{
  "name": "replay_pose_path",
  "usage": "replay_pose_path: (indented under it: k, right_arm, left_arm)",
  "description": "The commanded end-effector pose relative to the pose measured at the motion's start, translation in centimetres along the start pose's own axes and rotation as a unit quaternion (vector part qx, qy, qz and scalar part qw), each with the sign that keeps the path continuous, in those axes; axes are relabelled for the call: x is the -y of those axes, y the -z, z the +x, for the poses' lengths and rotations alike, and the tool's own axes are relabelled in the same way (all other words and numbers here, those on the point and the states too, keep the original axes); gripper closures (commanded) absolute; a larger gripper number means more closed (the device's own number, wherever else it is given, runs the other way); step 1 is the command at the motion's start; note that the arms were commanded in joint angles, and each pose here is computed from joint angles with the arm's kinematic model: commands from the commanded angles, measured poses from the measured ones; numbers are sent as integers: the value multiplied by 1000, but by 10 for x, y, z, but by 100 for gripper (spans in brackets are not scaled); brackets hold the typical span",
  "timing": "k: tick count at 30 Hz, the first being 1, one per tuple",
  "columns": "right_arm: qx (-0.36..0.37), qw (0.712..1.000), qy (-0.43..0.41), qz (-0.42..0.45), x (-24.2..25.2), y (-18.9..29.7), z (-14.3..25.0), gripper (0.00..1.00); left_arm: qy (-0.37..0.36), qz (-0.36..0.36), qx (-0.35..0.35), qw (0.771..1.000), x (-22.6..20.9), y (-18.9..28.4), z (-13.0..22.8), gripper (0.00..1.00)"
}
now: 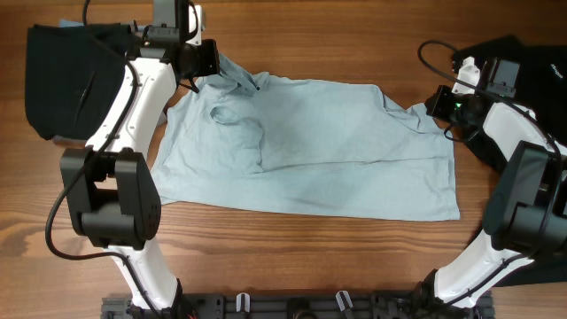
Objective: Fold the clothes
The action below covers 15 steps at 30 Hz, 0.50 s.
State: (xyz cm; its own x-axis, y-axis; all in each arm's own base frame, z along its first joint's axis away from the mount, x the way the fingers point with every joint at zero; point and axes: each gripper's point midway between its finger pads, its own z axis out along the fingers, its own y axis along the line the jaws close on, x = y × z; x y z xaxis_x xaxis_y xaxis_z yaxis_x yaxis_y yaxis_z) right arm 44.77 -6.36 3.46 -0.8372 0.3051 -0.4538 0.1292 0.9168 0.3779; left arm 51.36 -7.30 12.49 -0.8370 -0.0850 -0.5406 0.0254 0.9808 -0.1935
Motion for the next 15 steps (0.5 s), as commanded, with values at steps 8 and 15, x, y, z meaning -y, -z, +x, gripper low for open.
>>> replay_pose_path:
  k: [8, 15]
  right_arm:
    - [108, 990, -76, -46, 12, 53, -64, 96]
    - [105, 986, -82, -96, 1, 66, -63, 96]
  left_arm:
    - [3, 0, 19, 1000, 2, 12, -11, 96]
    - [1, 4, 41, 999, 6, 34, -22, 96]
